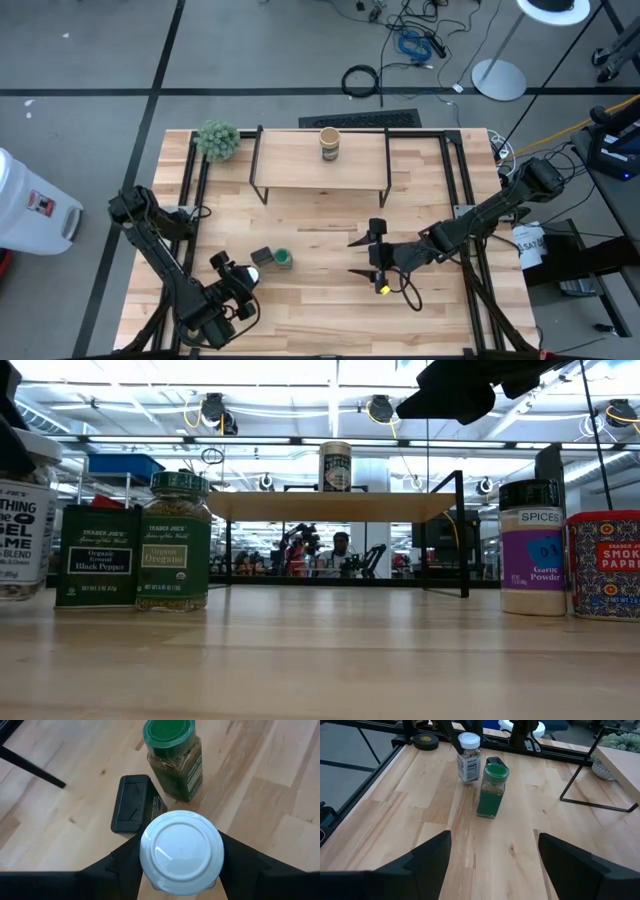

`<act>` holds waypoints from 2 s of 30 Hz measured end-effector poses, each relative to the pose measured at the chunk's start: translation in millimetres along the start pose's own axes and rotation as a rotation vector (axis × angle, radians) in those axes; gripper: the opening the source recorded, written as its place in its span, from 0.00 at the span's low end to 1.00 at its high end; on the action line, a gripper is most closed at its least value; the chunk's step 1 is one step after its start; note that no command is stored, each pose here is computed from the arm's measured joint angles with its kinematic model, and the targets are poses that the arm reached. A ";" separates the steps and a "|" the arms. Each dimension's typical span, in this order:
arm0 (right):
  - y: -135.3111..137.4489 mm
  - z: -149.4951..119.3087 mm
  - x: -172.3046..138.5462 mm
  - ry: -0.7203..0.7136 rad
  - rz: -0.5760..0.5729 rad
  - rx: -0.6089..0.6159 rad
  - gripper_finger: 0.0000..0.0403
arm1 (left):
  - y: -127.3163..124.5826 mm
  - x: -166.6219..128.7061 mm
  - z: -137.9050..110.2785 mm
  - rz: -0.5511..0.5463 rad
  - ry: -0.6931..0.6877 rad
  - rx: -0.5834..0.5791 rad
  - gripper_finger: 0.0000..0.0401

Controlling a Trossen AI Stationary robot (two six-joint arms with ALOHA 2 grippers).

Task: Shelf spices
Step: Remove the white seasoning bottle from the shelf

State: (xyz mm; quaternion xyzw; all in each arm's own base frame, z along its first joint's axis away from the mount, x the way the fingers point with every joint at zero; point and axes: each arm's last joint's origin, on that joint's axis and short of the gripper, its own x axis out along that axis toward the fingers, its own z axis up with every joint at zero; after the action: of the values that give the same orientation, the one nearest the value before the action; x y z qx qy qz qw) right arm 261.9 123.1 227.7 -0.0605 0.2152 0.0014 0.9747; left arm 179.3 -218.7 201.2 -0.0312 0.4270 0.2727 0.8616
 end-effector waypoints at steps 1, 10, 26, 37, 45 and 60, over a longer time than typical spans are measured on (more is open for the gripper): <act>0.0 0.0 0.0 0.000 0.000 0.000 0.72 | 0.0 0.0 0.0 0.000 -0.001 0.000 0.55; 0.4 0.0 -0.1 0.001 0.014 0.000 0.72 | 0.1 0.2 0.6 0.003 -0.016 0.000 0.61; 0.4 0.2 -0.2 0.001 0.015 0.000 0.72 | 3.3 7.7 -6.5 0.017 -0.010 0.032 0.61; -0.6 8.0 1.4 -0.075 0.016 0.041 0.72 | 0.4 2.9 -2.8 0.000 0.010 0.040 0.62; -2.5 3.7 27.1 -0.117 0.084 0.063 0.72 | 6.2 3.2 -2.3 0.051 0.006 0.084 0.62; 0.6 15.5 77.5 -0.096 0.116 0.023 0.72 | 7.7 3.5 -1.0 0.066 -0.015 0.075 0.63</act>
State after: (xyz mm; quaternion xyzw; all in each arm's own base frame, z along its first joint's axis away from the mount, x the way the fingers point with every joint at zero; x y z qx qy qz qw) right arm 338.7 123.7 209.1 -0.0365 0.1715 0.0583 0.9828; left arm 176.4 -211.0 199.2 0.0173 0.4311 0.2851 0.8559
